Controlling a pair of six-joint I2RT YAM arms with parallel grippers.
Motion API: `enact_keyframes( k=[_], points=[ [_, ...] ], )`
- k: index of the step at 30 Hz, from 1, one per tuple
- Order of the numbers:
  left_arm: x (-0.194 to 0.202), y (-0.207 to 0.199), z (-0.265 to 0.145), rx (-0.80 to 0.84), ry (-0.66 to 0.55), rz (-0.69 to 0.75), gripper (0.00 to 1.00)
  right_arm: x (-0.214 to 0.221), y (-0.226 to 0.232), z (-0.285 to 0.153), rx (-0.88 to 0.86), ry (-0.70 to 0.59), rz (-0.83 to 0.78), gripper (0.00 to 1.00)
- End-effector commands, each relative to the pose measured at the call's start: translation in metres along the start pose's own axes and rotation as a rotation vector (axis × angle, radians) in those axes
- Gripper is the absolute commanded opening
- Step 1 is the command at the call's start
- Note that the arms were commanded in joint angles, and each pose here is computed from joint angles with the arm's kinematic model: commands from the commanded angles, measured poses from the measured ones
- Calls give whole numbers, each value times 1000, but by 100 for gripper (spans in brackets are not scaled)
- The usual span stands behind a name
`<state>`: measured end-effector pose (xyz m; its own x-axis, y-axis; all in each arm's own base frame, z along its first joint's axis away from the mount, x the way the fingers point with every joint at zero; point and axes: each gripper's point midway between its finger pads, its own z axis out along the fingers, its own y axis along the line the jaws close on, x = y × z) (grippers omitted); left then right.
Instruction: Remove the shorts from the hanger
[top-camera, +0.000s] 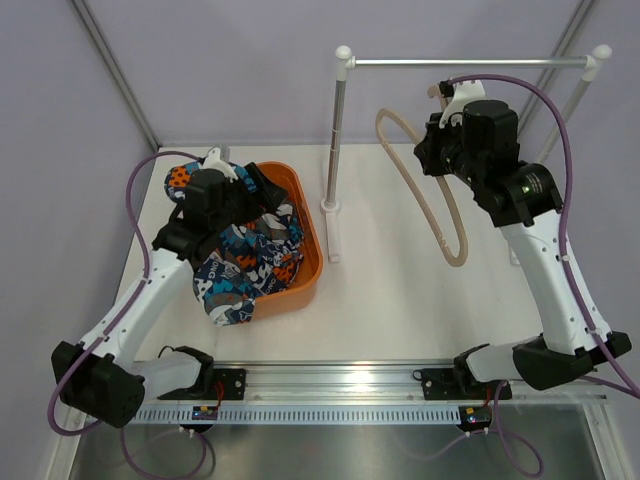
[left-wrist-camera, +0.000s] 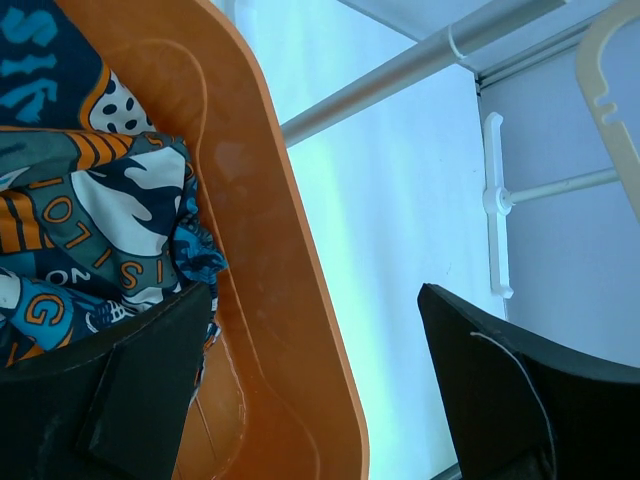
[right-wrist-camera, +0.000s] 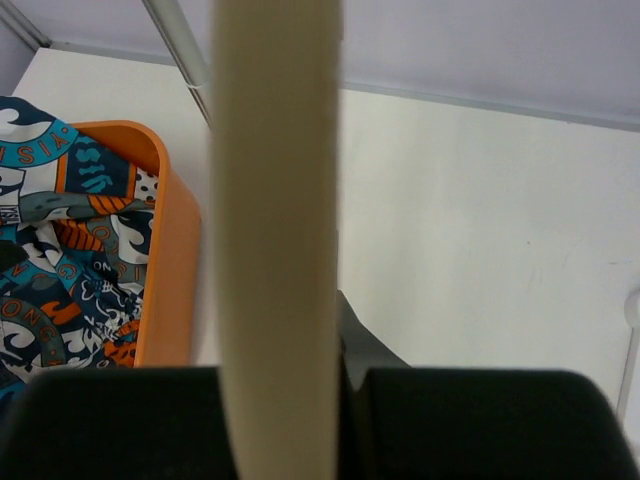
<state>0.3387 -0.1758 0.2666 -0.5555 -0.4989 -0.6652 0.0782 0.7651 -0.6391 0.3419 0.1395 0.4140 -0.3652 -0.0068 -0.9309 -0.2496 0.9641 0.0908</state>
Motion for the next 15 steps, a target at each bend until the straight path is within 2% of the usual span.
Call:
enact_keyframes(
  k=[1, 5, 7, 8, 10, 11, 12, 14, 15],
  points=[
    [-31, -24, -23, 57, -90, 69, 90, -29, 9, 9, -119, -89, -56, 0],
    [-42, -33, -35, 76, -126, 99, 90, -43, 6, 18, -141, -92, -51, 0],
    [-44, -34, -39, 80, -131, 107, 90, -43, 1, 36, -117, -60, -48, 0],
    [-46, -36, -41, 84, -137, 112, 90, -57, 2, 32, -115, -92, -47, 0],
    [-49, -40, -46, 93, -146, 117, 90, -56, 1, 49, -103, -63, -46, 0],
    [-50, -41, -47, 97, -148, 121, 90, -71, 2, 44, -102, -100, -46, 0],
    [-52, -43, -50, 102, -152, 124, 90, -64, 0, 61, -90, -64, -42, 0],
    [-54, -44, -52, 102, -158, 133, 90, -81, 0, 58, -81, -98, -30, 0],
    [-54, -44, -54, 102, -158, 138, 90, -74, -1, 75, -75, -67, -30, 0]
  ],
)
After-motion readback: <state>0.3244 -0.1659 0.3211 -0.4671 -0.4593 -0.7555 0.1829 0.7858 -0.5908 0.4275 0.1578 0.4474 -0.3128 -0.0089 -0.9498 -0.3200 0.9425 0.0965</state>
